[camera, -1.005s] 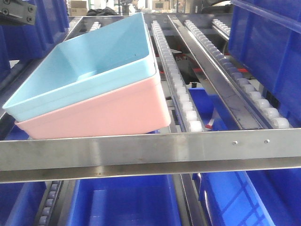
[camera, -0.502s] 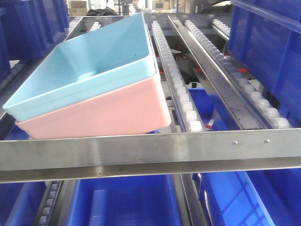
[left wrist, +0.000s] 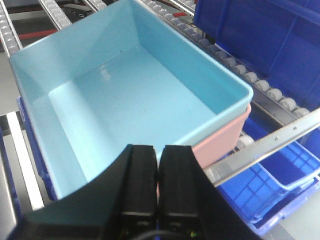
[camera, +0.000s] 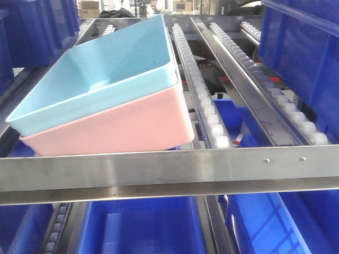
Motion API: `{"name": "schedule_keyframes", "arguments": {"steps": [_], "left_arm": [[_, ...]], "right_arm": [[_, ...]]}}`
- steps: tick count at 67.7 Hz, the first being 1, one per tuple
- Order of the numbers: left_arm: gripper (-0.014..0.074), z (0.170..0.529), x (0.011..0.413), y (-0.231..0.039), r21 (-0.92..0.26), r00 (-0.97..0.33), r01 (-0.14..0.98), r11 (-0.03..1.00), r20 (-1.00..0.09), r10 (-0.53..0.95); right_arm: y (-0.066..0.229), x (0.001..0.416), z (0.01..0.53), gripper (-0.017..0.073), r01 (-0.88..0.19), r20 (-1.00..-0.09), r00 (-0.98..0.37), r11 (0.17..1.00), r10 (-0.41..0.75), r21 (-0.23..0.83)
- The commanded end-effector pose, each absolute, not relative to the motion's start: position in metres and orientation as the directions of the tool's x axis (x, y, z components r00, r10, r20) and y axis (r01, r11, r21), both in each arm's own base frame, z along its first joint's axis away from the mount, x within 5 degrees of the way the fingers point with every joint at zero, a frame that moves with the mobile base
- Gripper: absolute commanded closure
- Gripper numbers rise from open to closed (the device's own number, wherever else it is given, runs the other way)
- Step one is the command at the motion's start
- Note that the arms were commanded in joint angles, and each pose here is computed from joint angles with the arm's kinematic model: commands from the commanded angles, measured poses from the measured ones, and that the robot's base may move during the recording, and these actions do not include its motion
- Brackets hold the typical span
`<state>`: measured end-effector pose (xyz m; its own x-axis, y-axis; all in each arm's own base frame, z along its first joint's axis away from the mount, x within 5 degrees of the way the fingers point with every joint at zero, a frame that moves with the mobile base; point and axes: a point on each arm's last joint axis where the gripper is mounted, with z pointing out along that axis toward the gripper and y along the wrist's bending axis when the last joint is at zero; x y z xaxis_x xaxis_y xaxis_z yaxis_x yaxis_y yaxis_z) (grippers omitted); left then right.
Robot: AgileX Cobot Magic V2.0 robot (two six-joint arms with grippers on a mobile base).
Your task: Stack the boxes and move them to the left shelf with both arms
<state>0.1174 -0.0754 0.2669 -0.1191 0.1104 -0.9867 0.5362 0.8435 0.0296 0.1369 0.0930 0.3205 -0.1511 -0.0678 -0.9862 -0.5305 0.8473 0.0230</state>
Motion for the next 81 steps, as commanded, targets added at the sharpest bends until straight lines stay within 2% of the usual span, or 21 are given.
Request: {"name": "schedule_keyframes", "arguments": {"steps": [1, 13, 36, 47, 56, 81], "left_arm": [[0.0597, 0.273, 0.108, -0.066, 0.022, -0.027, 0.508, 0.861, -0.999, 0.042], [0.0597, 0.247, 0.089, -0.044, 0.021, -0.004, 0.443, 0.896, -1.0, 0.025], [0.0597, 0.234, 0.065, -0.008, 0.051, 0.056, 0.123, 0.991, -0.997, 0.045], [0.0597, 0.227, 0.054, -0.001, 0.042, 0.107, 0.019, 0.999, -0.993, 0.04], [0.0597, 0.203, 0.056, -0.001, -0.012, 0.148, 0.013, 1.0, -0.989, -0.014], [0.0597, 0.201, 0.056, -0.001, -0.021, 0.133, 0.016, 1.0, -0.991, -0.023]], "right_arm": [[0.094, 0.135, 0.332, 0.0524, -0.554, -0.993, -0.095, 0.833, -0.071, -0.006], [0.094, 0.135, 0.332, 0.0524, -0.554, -0.993, -0.095, 0.833, -0.071, -0.006], [0.094, 0.135, 0.332, 0.0524, -0.554, -0.993, -0.095, 0.833, -0.071, -0.006], [0.094, 0.135, 0.332, 0.0524, -0.554, -0.993, -0.095, 0.833, -0.071, -0.006], [0.094, 0.135, 0.332, 0.0524, -0.554, -0.993, -0.095, 0.833, -0.071, -0.006], [0.094, 0.135, 0.332, 0.0524, -0.553, -0.993, -0.096, 0.833, -0.071, -0.006]]}}
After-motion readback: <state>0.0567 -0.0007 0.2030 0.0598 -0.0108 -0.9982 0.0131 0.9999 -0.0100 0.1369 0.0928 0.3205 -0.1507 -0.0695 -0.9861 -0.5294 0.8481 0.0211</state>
